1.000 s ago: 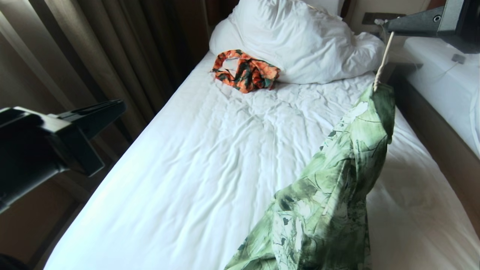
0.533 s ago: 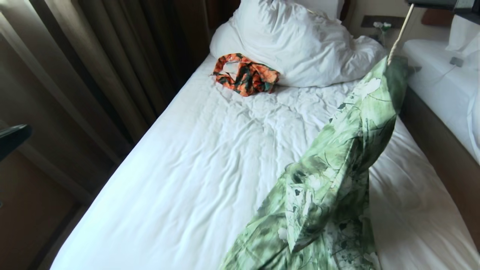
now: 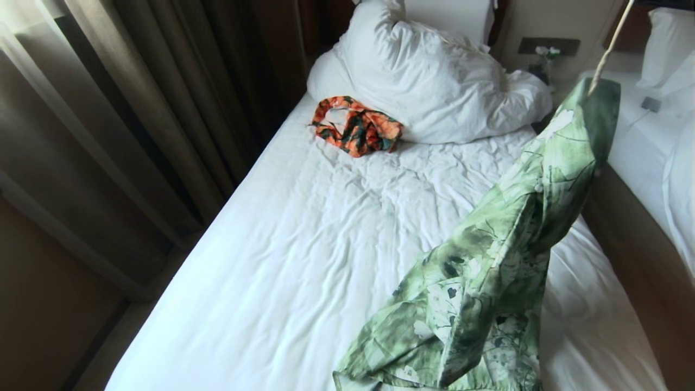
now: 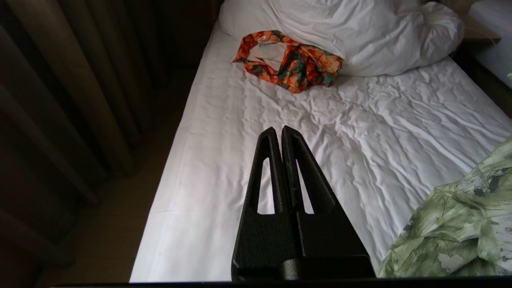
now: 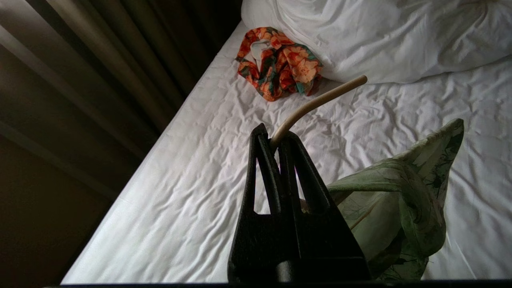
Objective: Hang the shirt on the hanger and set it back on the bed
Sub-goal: Take the clothes hanger out of the clothes
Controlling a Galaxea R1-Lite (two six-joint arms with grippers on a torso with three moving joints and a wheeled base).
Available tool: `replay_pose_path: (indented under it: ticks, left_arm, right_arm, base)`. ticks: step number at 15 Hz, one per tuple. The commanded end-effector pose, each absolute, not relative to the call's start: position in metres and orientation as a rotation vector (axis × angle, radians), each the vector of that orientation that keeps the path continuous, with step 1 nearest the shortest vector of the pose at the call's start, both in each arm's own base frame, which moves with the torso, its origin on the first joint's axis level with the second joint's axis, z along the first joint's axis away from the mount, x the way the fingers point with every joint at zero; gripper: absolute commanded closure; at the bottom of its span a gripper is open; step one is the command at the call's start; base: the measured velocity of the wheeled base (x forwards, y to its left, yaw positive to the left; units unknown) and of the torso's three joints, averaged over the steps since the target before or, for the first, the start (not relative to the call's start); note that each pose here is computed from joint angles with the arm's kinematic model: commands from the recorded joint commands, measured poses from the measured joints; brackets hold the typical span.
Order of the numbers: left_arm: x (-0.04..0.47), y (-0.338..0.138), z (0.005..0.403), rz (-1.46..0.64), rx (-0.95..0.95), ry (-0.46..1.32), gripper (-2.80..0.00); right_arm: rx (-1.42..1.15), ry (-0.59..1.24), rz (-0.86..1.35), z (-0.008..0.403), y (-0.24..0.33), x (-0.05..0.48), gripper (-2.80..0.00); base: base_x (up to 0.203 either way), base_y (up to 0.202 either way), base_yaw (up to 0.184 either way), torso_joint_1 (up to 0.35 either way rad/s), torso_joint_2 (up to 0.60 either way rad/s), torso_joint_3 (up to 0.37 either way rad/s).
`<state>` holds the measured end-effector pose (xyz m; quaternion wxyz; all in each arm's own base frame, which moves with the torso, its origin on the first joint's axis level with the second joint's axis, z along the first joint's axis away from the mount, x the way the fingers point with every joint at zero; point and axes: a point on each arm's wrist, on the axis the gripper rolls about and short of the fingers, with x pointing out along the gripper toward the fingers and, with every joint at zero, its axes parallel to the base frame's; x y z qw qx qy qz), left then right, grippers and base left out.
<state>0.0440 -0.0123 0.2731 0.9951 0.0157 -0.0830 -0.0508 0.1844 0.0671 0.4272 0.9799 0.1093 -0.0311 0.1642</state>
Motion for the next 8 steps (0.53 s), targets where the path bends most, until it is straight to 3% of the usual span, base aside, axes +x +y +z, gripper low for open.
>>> replay_pose_path:
  ticks: [1, 8]
  left_arm:
    - [0.0442, -0.0122, 0.2736, -0.098, 0.031, -0.169, 0.0]
    - [0.0349, -0.0068, 0.2762, -0.07, 0.017, -0.21, 0.0]
  right_arm:
    - [0.248, -0.064, 0.304, 0.4275, 0.0622, 0.1863, 0.0]
    - [0.324, -0.061, 0.299, 0.4282, 0.0588, 0.1819, 0.0]
  base:
    - [0.0, 0.0, 0.0, 0.189, -0.56, -0.373]
    - [0.0, 0.0, 0.0, 0.228, -0.59, -0.365]
